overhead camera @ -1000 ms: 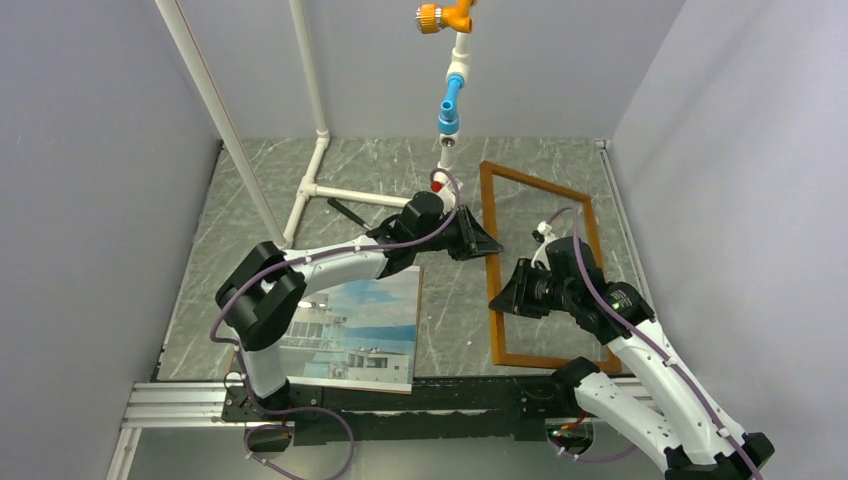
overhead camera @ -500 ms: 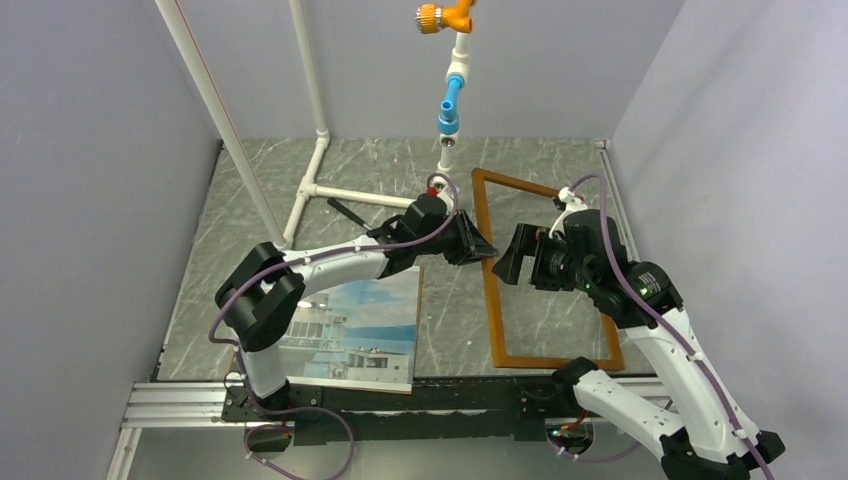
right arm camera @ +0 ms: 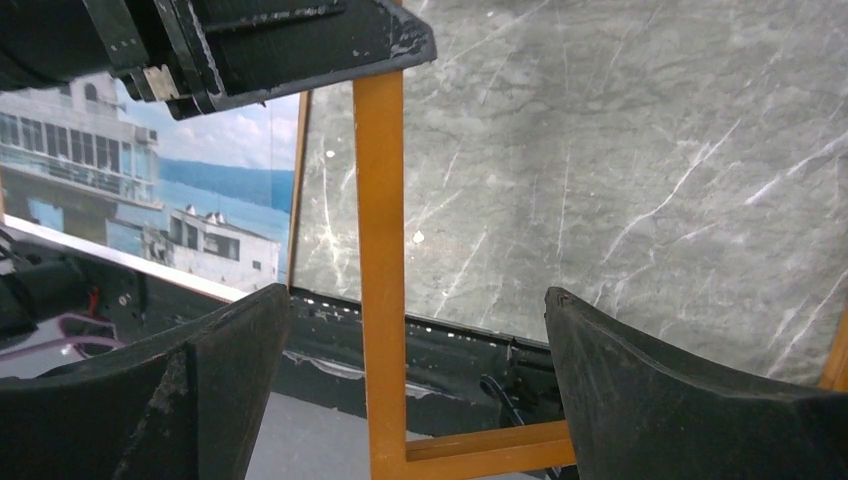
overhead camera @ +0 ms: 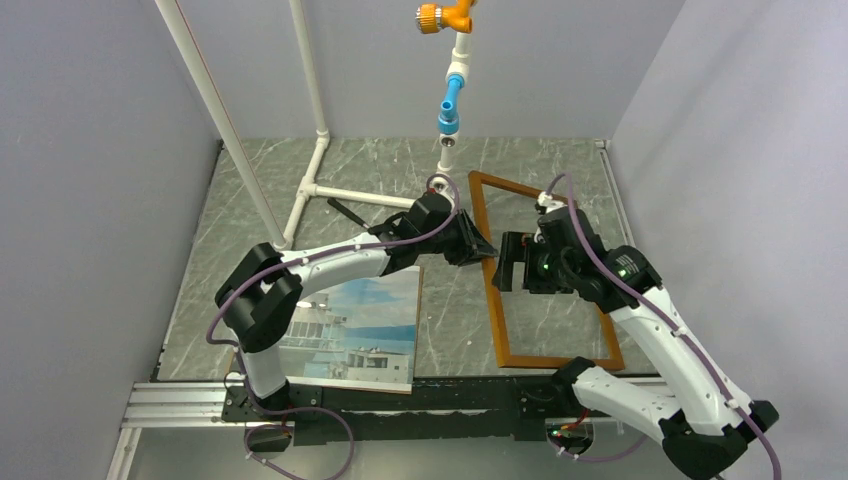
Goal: Put the photo into the frame
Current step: Turn over the photo frame at the center of the board.
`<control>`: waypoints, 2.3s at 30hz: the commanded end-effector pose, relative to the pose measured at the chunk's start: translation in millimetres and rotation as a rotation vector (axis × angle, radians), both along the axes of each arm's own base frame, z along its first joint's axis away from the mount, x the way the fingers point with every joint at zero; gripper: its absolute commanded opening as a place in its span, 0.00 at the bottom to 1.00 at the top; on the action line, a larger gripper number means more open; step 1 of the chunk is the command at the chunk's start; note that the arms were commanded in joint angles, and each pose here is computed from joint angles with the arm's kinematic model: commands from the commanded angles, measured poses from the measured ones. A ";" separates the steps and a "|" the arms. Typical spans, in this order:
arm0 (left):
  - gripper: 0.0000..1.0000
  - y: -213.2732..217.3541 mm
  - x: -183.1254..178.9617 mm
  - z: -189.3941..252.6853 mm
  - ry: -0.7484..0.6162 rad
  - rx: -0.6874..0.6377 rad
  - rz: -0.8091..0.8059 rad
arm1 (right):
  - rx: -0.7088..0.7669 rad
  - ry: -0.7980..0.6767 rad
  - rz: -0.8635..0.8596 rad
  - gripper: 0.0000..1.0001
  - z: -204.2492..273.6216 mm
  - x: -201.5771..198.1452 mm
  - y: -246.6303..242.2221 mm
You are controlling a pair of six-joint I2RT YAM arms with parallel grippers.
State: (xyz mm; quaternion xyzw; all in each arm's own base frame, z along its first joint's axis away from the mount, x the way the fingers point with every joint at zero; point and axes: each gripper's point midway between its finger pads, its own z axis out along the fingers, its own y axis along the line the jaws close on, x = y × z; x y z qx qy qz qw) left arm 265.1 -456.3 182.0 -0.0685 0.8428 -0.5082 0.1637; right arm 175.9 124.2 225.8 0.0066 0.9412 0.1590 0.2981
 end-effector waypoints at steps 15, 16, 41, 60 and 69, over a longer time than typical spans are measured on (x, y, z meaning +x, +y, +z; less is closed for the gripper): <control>0.00 2.4 9.9 5.6 -0.020 0.015 0.037 | -0.359 -0.023 -0.010 0.75 -32.7 7.0 39.8; 0.00 2.2 9.3 5.7 -0.018 0.012 0.035 | -0.382 -0.028 -0.010 0.74 -35.0 6.1 42.4; 0.00 7.4 -2.2 13.3 0.027 -0.120 0.013 | -0.837 -0.155 -0.149 0.23 -58.3 10.4 15.5; 0.48 5.7 -6.7 31.9 -0.029 -0.254 -0.016 | -0.748 -0.201 -0.143 0.00 -29.8 15.0 20.7; 0.70 6.1 -11.1 68.0 -0.124 -0.363 -0.050 | -0.619 -0.229 -0.139 0.00 3.6 15.6 25.5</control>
